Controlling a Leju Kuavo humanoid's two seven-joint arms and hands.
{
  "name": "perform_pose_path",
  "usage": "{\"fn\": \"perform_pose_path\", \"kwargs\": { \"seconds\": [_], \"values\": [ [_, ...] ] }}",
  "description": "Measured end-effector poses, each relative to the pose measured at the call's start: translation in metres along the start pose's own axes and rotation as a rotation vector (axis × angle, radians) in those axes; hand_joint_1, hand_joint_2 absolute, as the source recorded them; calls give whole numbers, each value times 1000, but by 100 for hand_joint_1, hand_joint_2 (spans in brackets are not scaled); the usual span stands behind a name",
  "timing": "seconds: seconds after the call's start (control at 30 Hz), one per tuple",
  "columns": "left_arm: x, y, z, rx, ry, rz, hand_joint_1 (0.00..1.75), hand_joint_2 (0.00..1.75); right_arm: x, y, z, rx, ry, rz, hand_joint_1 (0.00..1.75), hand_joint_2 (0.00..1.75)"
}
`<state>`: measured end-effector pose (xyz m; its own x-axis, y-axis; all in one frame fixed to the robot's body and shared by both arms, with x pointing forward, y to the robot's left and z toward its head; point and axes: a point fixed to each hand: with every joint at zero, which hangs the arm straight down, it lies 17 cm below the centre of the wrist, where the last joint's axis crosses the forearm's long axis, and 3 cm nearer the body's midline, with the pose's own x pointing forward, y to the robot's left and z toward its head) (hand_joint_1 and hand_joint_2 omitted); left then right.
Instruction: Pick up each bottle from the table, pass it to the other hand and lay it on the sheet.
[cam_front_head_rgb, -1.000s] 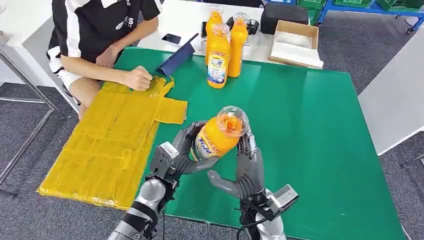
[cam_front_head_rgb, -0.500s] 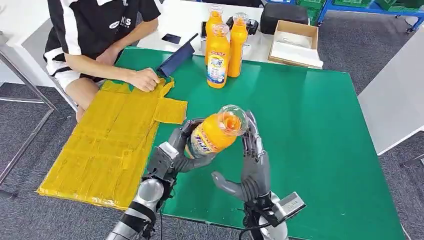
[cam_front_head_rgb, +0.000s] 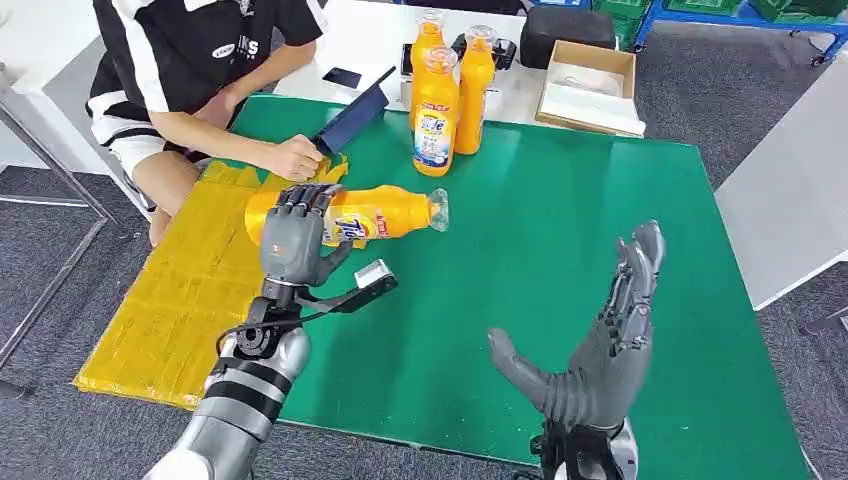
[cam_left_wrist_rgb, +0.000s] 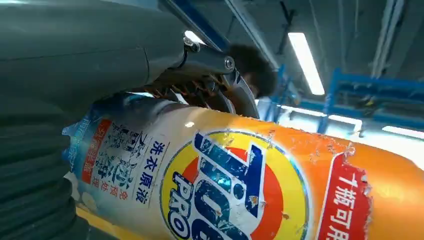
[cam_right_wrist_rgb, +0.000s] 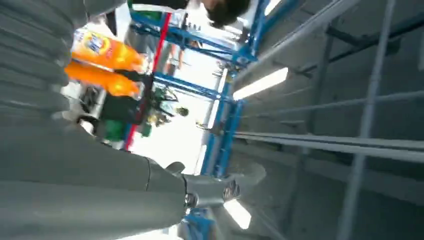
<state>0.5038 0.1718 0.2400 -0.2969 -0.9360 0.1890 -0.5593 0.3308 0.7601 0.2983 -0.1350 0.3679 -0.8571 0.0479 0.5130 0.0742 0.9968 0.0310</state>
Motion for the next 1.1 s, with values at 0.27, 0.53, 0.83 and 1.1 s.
{"fn": "perform_pose_path", "kwargs": {
  "seconds": [0.27, 0.53, 0.83, 1.1],
  "values": [
    [-93, -34, -1, -144, 164, -273, 175, 175, 37, -34, -4, -93, -114, 140, 0, 175],
    [-138, -116, 63, -532, 181, -344, 173, 175, 22, -26, 1, -2, -68, 33, 0, 175],
    [-152, -134, 85, -642, 211, -332, 0, 175, 6, -16, 4, 46, -41, 31, 0, 175],
    [-153, -118, 81, -513, 200, -290, 0, 175, -22, 0, 8, 104, 33, 19, 0, 175]
  ]
}}
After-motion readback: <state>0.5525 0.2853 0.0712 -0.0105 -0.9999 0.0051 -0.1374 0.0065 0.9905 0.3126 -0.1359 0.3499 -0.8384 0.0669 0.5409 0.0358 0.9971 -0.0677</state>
